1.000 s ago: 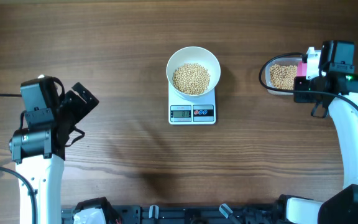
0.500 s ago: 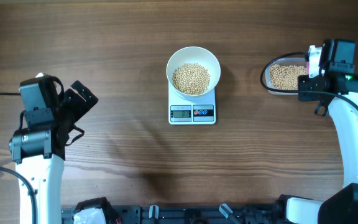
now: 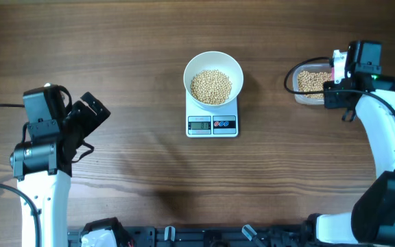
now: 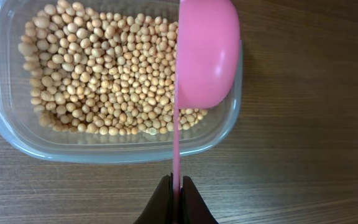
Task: Scoop item into bowl and weigh 150g on scale
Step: 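Lower the scoop into the soybeans with the right gripper, then drag the scoop through the soybeans and lift it filled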
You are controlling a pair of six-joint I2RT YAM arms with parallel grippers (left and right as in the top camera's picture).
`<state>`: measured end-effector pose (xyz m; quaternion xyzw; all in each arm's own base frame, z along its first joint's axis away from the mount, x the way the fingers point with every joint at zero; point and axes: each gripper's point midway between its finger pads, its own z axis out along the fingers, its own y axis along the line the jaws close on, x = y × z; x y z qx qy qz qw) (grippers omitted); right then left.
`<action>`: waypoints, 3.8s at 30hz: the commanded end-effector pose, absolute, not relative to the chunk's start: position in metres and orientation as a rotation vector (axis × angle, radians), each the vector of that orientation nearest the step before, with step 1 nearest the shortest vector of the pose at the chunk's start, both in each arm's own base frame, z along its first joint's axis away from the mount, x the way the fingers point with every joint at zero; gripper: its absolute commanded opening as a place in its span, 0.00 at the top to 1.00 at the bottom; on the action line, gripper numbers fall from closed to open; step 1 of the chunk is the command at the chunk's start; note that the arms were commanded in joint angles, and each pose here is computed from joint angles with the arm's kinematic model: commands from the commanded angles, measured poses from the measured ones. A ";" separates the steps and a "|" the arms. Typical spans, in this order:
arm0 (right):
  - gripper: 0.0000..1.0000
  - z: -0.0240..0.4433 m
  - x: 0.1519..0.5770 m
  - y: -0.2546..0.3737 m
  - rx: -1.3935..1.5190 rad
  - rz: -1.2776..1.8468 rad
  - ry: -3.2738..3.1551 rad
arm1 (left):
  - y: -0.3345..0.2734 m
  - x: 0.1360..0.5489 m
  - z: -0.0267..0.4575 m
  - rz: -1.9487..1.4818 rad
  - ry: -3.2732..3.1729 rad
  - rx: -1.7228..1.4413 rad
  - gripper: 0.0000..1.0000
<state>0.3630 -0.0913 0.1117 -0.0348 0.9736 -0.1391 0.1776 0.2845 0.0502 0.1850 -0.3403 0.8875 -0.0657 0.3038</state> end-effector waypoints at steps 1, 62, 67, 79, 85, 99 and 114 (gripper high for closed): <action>0.96 0.098 0.364 -0.089 -0.097 -0.365 2.785 | 0.050 0.284 0.184 -0.186 2.356 -0.900 0.00; 0.96 0.087 0.341 -0.018 0.407 0.708 2.764 | 0.050 0.285 0.184 -0.186 2.356 -0.900 0.00; 0.96 0.089 0.341 -0.023 0.441 0.740 2.741 | 0.050 0.284 0.184 -0.186 2.356 -0.900 0.00; 0.96 0.092 0.340 -0.045 0.527 0.754 2.694 | 0.050 0.284 0.184 -0.186 2.356 -0.900 0.00; 0.96 0.094 0.345 -0.044 0.548 0.880 2.634 | 0.050 0.284 0.184 -0.186 2.356 -0.900 0.00; 0.96 0.102 0.350 -0.053 0.608 1.093 2.496 | 0.049 0.279 0.180 -0.181 2.382 -0.910 0.00; 0.96 0.123 0.346 -0.066 0.620 1.235 2.345 | 0.049 0.279 0.180 -0.181 2.382 -0.910 0.00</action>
